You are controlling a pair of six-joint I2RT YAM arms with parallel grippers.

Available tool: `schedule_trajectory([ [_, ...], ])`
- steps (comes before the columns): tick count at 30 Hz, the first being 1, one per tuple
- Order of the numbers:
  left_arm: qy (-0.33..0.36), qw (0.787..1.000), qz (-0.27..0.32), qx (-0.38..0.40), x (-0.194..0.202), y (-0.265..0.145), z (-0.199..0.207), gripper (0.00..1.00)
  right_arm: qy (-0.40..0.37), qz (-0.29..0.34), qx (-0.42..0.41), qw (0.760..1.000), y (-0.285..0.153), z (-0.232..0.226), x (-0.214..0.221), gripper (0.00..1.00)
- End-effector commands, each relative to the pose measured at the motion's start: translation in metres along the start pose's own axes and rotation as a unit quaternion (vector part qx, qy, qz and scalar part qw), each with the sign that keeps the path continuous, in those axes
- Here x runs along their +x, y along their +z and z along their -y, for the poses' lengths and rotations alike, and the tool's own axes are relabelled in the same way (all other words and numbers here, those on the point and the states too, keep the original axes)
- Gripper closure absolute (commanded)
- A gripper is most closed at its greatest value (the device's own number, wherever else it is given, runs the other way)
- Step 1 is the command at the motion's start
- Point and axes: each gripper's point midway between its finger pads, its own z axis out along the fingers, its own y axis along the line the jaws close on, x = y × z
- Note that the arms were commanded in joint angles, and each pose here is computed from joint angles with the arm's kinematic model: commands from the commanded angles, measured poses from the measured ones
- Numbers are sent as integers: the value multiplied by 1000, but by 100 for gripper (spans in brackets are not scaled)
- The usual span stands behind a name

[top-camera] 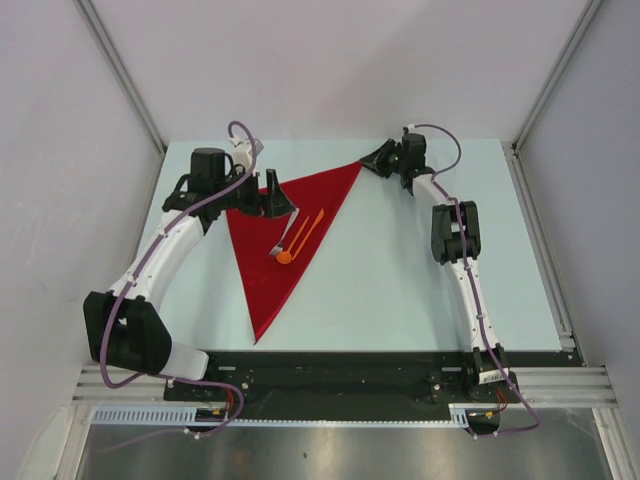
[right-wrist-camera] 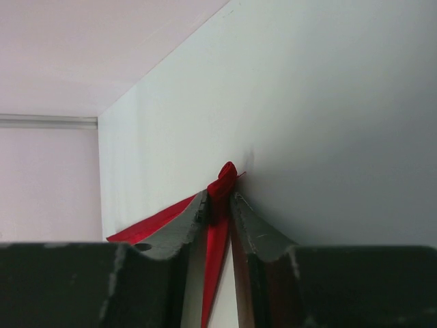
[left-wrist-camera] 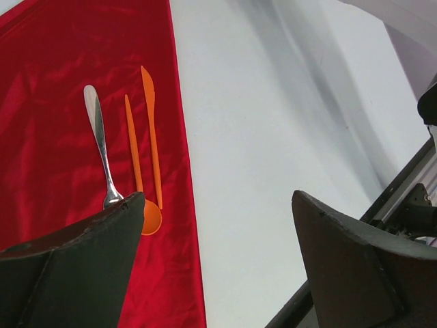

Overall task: Fold the napkin, place the utensils inside, and roll it up
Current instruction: Fold the napkin

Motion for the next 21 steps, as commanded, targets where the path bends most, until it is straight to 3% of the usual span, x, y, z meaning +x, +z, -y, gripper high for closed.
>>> schedule_trajectory([
  [1, 5, 1000, 20, 23, -9, -8, 9, 7, 15, -8, 38, 999, 8, 34, 17, 78],
  [14, 3, 1000, 19, 21, -9, -7, 4, 6, -11, 22, -85, 996, 4, -24, 5, 100],
  [21, 5, 1000, 22, 19, -9, -8, 4, 6, -50, 30, -196, 979, -23, -103, 4, 100],
])
